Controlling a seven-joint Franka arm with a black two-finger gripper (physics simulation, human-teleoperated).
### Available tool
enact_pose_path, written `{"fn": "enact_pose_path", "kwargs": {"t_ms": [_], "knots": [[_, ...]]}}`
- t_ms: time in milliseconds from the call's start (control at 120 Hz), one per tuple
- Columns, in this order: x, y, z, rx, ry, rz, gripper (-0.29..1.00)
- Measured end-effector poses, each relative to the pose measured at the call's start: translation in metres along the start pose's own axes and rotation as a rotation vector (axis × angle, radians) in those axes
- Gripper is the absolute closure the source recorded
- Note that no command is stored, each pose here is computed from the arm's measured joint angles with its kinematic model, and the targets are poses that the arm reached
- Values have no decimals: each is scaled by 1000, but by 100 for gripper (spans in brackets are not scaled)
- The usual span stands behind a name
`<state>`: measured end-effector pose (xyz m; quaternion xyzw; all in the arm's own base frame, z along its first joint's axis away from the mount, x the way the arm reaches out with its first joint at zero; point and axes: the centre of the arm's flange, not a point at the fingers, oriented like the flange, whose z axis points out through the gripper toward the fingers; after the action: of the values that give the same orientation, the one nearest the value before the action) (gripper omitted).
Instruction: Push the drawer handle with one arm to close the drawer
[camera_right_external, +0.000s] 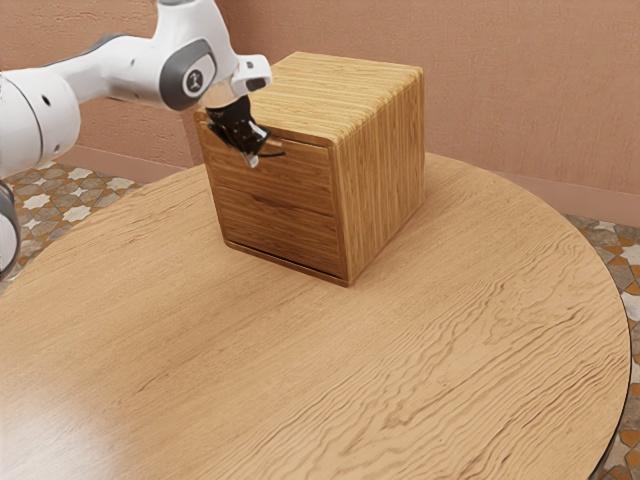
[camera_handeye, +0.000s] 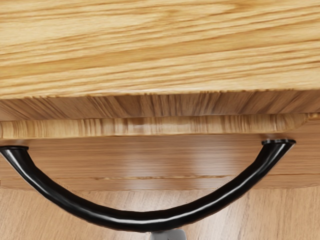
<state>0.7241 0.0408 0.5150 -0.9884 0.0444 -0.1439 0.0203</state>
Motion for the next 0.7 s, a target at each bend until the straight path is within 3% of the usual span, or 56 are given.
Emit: {"fn": "enact_pose_path", "kwargs": {"t_ms": [183, 283, 358, 483, 583, 700], "knots": [[1, 1, -1, 0, -9, -1, 79], [-11, 11, -43, 9, -39, -3, 79], [-52, 30, -89, 28, -106, -5, 78], [-126, 61, -139, 52, -193, -23, 51], [-143, 77, -144, 38, -253, -27, 32], [-151, 64, -141, 22, -308, -77, 19]]}}
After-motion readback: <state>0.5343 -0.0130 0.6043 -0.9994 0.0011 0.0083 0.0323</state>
